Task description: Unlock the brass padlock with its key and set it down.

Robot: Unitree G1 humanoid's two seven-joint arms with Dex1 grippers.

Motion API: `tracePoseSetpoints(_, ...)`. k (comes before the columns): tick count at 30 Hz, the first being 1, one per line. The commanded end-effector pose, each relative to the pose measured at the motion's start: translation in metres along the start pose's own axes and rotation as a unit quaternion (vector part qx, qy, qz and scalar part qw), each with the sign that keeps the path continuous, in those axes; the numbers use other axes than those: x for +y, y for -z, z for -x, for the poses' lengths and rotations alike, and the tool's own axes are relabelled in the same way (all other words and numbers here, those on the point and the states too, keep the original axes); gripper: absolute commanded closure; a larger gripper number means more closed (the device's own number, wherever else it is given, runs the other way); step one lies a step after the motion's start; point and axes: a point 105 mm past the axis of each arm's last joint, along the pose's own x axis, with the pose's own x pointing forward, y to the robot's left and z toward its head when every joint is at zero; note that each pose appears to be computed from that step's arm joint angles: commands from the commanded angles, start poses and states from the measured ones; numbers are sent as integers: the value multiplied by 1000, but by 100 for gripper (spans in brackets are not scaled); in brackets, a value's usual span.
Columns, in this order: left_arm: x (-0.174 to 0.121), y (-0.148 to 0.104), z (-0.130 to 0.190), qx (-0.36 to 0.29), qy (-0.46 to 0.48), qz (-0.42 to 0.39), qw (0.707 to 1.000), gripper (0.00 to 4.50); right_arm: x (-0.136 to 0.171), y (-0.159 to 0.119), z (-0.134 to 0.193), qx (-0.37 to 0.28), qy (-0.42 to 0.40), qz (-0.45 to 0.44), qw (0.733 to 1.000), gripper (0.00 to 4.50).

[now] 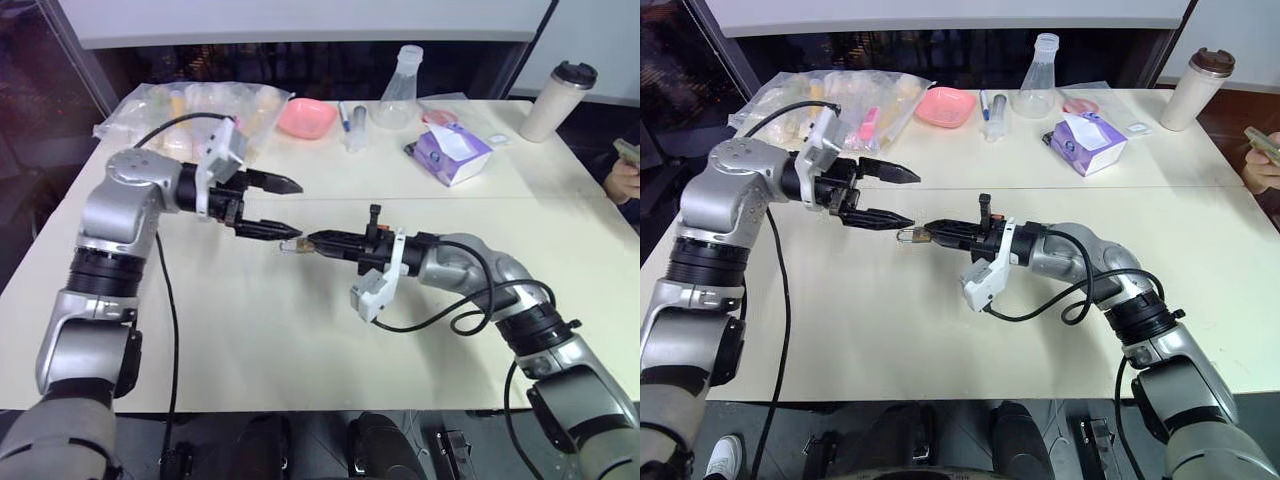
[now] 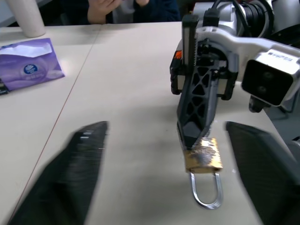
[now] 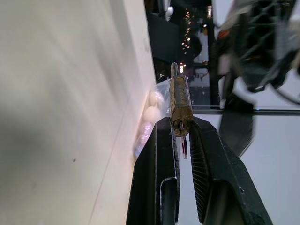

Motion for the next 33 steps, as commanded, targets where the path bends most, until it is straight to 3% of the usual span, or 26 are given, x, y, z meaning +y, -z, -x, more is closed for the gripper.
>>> tracePoseSetpoints(1, -3, -8, 8, -6, -10, -16, 1000, 224, -11, 1, 3, -1, 21, 7, 1000, 450)
tracePoseSetpoints(6, -11, 1, 8, 11, -1, -17, 1000, 446, -11, 2, 2, 0, 21, 5, 1000, 450)
tracePoseSetpoints(15, -24, 24, 0, 38, 17, 0, 999, 446, -12, 2, 1, 1, 24, 3, 1000, 450)
tracePoseSetpoints(33, -7, 46, 2, 62, -39, -9, 997, 446, -13, 1, 0, 2, 28, 1, 1000, 450)
